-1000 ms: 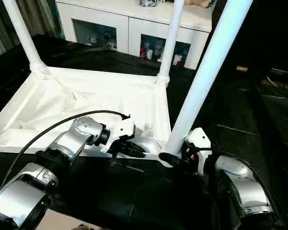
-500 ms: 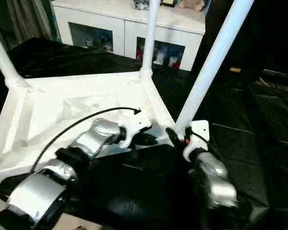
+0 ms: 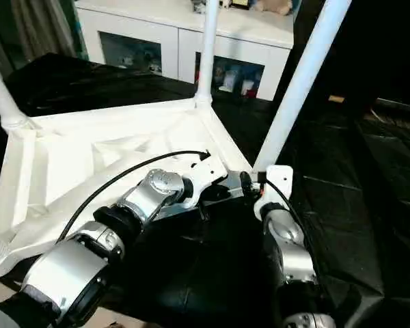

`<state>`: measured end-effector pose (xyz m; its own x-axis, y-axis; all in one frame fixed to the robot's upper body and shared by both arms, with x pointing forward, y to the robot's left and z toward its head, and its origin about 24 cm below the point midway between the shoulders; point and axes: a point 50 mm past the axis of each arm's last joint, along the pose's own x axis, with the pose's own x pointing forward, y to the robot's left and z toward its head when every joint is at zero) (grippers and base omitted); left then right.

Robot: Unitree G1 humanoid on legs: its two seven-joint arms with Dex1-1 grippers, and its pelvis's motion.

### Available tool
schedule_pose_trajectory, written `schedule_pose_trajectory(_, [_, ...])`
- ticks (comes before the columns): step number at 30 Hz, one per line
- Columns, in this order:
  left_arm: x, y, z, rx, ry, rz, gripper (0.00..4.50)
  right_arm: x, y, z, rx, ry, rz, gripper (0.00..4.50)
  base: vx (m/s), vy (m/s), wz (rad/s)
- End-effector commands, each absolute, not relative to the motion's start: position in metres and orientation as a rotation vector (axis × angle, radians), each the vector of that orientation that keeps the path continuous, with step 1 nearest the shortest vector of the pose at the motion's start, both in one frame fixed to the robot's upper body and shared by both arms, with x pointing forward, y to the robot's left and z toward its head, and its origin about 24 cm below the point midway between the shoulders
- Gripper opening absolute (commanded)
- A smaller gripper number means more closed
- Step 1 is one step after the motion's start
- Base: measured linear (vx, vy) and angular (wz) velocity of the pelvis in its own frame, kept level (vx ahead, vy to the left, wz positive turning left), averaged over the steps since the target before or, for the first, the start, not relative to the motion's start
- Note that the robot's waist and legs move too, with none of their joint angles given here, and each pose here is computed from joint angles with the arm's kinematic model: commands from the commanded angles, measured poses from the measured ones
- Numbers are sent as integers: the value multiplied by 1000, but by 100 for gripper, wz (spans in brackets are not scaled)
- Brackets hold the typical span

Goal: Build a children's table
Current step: Rotate leg to tighten

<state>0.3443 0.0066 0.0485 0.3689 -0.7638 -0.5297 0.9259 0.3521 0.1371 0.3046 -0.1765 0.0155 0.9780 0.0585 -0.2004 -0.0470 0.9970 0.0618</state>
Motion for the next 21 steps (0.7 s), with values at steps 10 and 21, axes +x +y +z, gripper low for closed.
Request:
schedule_pose_trajectory(10, [342,19,57,362,266,-1247,0,242,-210,39,-34,290,594,384,0,0,0])
schedule_pose_trajectory(21, [348,61,88,269,275,-1299,84,239,-177,60,37,243,798,387,0,0,0])
